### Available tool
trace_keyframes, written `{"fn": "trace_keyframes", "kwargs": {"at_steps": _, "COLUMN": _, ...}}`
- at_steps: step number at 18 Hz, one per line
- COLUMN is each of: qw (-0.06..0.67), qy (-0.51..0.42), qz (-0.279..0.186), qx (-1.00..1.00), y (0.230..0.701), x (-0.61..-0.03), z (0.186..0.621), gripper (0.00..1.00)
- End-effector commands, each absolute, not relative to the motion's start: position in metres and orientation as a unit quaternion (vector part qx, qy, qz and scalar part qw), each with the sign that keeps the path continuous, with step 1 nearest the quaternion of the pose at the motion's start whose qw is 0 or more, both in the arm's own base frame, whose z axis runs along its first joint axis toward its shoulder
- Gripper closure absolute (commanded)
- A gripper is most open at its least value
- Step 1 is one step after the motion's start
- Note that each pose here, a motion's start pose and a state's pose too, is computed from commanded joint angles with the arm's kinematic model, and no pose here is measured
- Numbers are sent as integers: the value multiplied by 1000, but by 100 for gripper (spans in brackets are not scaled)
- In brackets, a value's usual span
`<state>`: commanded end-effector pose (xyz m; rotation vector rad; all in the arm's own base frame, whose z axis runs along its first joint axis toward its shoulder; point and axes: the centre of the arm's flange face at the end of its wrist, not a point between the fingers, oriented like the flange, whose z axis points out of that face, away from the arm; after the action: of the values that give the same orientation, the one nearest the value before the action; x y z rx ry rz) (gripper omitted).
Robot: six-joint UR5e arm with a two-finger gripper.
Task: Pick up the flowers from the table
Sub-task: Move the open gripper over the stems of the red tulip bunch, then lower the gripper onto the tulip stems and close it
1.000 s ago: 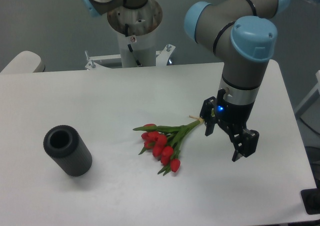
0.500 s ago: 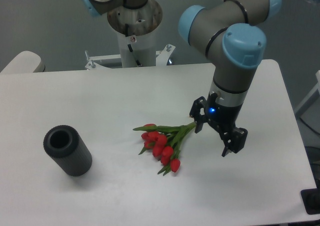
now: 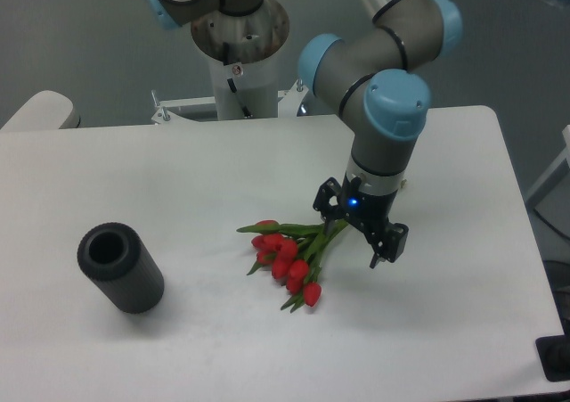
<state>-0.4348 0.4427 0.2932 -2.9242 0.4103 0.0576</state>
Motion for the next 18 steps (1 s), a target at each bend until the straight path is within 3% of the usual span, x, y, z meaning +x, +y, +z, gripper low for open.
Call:
{"fn": "trace_keyframes", "kwargs": {"at_steps": 7, "qw": 20, "qy": 139, "qz": 21, "qx": -990, "y": 419, "x": -423, "z": 266, "gripper": 0}}
{"fn": "trace_keyframes", "kwargs": {"at_steps": 11, "qw": 11, "qy": 142, "qz": 0, "qx": -990, "y": 411, "x": -410, "z": 244, "gripper": 0}}
{"fn": "trace_keyframes", "kwargs": {"at_steps": 18, "qw": 15, "qy": 154, "qz": 12, "qx": -988, "y": 416, "x": -393, "z": 229, "gripper": 0}}
